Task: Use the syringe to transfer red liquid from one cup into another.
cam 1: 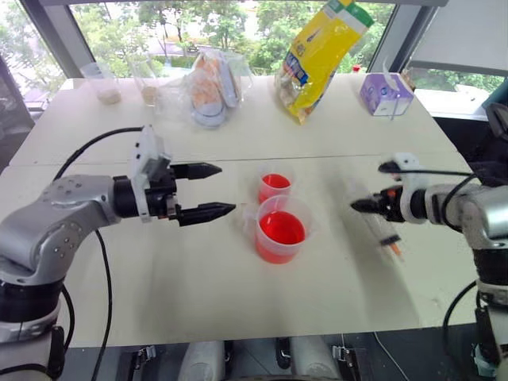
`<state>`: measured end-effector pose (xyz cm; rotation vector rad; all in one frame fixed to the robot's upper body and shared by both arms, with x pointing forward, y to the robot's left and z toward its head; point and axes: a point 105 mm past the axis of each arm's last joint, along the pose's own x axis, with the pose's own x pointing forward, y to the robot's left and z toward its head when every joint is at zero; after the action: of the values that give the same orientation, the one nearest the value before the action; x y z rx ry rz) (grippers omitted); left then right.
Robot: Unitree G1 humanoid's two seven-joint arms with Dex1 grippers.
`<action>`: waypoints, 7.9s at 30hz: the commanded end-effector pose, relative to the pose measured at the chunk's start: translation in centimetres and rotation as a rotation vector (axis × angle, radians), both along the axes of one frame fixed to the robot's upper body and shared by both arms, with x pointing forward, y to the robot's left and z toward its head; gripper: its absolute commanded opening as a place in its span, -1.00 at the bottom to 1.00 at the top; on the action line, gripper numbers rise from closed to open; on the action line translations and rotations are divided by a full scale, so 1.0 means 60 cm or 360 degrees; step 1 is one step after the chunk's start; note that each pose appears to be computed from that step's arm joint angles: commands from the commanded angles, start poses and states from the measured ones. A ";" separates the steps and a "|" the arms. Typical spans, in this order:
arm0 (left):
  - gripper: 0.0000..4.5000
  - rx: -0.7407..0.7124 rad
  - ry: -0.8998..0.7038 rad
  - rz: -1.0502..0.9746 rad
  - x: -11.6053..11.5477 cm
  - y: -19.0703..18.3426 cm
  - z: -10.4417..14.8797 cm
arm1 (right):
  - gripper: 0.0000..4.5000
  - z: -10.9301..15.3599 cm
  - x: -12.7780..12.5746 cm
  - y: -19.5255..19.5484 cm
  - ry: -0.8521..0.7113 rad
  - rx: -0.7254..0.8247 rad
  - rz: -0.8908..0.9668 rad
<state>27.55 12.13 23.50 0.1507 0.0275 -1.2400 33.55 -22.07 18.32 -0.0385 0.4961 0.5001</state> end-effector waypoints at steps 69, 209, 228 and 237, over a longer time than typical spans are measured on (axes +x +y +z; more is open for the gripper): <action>1.00 -0.0144 -0.0215 -0.0489 0.071 -0.126 0.090 | -0.38 0.054 -0.124 0.253 -0.1053 0.0875 0.1065; 0.66 -0.0456 -0.0257 -0.0255 0.110 -0.165 0.146 | -0.38 0.100 0.038 0.240 -0.1284 0.0881 0.0891; -0.99 -0.0324 -0.0251 -0.0237 0.117 -0.173 0.116 | -0.38 0.109 0.038 0.239 -0.1306 0.0877 0.0903; -0.99 -0.0252 -0.0227 -0.0227 0.116 -0.168 0.087 | -0.38 0.135 0.033 0.236 -0.1362 0.0887 0.0921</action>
<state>35.23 3.08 29.77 0.0595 -0.2436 -1.3122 36.62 -8.13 22.04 0.1760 -0.3698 1.0736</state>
